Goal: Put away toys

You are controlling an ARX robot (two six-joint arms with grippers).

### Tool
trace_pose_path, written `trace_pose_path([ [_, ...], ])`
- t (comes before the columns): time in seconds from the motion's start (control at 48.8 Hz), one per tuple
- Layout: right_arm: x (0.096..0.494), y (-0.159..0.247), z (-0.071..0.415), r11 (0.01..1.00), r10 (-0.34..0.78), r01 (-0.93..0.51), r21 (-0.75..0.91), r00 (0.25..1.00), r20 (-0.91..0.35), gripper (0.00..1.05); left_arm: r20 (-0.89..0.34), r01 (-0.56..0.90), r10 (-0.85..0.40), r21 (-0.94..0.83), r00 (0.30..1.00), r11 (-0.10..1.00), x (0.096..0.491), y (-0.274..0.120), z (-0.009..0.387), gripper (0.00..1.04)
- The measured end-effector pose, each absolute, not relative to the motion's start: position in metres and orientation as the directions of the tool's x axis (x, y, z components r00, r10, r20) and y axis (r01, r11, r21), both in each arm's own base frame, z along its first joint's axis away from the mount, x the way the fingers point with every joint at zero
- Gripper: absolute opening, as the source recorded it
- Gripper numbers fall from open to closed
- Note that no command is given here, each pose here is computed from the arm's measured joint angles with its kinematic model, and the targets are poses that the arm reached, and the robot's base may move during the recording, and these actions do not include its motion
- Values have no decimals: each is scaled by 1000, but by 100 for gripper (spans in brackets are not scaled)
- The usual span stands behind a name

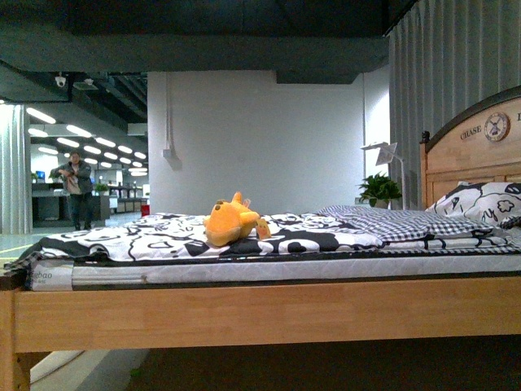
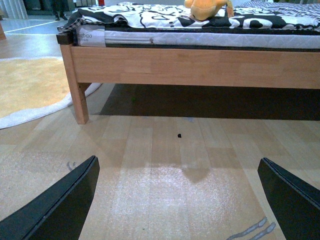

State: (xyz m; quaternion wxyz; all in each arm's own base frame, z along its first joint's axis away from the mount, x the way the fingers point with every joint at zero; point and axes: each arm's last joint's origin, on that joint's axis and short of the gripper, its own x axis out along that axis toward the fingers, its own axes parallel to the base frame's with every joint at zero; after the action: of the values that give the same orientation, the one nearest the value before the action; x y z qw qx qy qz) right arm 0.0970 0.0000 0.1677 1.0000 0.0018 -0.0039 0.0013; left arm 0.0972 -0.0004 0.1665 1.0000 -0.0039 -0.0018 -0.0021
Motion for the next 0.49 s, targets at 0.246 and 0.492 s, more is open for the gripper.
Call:
trace_pose_path([
  [0.246, 97, 0, 168, 1000, 3, -3, 4, 1000, 8, 98, 4, 4, -4, -8, 1000, 1000, 97, 0, 166, 99],
  [0.492, 97, 0, 168, 1000, 3, -3, 4, 1000, 8, 98, 4, 4, -4, -8, 1000, 1000, 97, 0, 166, 99],
])
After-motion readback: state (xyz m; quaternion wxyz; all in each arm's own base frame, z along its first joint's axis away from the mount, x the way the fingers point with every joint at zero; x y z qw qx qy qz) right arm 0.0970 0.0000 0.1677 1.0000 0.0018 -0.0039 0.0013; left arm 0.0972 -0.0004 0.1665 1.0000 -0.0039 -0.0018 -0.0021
